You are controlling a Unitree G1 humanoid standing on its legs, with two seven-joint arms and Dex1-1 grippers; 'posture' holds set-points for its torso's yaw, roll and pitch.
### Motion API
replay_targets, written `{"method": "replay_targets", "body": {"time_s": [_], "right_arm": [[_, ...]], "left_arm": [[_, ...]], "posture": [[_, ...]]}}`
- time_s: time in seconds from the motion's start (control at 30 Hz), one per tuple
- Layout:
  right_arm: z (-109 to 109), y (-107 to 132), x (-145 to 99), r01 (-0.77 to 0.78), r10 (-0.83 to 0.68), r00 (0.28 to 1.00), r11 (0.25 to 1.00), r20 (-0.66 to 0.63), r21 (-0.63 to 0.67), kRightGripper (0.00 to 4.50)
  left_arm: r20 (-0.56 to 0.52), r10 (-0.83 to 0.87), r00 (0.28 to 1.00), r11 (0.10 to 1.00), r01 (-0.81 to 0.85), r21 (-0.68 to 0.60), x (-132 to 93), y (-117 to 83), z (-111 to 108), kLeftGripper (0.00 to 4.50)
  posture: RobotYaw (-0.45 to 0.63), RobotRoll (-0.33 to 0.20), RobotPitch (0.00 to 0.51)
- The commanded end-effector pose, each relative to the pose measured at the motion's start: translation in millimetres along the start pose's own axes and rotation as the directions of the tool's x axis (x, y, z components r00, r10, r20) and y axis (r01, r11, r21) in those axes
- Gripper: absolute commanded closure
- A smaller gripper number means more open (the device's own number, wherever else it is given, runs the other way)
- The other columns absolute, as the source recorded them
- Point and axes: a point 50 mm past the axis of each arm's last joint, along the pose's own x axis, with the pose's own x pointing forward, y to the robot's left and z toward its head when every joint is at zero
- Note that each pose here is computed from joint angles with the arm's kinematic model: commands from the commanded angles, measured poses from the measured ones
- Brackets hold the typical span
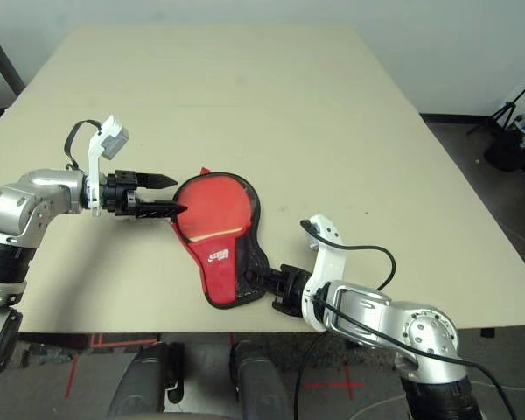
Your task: Store the ping-pong paddle in its case and zip it.
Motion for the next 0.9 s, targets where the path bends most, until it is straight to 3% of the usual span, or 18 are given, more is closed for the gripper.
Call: {"method": "replay_targets", "body": {"time_s": [0.03, 0.83, 0.9], "right_arm": [[-9.4, 6.6, -1.5, -0.009, 0.010, 1.000, 1.000, -0.009, 0.013, 4.49], [-24.3, 5.4, -11.5, 0.052, -0.051, 0.998, 0.998, -0.028, 0.023, 4.49], [-22.3, 3.8, -13.6, 0.063, -0.063, 0.997, 0.998, -0.035, -0.005, 3.75]], "left_arm": [[-0.016, -0.009, 1.000, 1.000, 0.009, -0.001, 1.6, 0.3, -2.2, 0.00], [-0.021, -0.020, 1.000, 1.000, 0.019, -0.006, 3.3, 2.1, -5.6, 0.00], [-0.021, -0.019, 1.000, 1.000, 0.019, -0.005, 3.0, 2.0, -6.2, 0.00]], "posture": [[-0.06, 0.000, 0.145], [-0.10, 0.000, 0.154], [-0.09, 0.000, 0.146]]}}
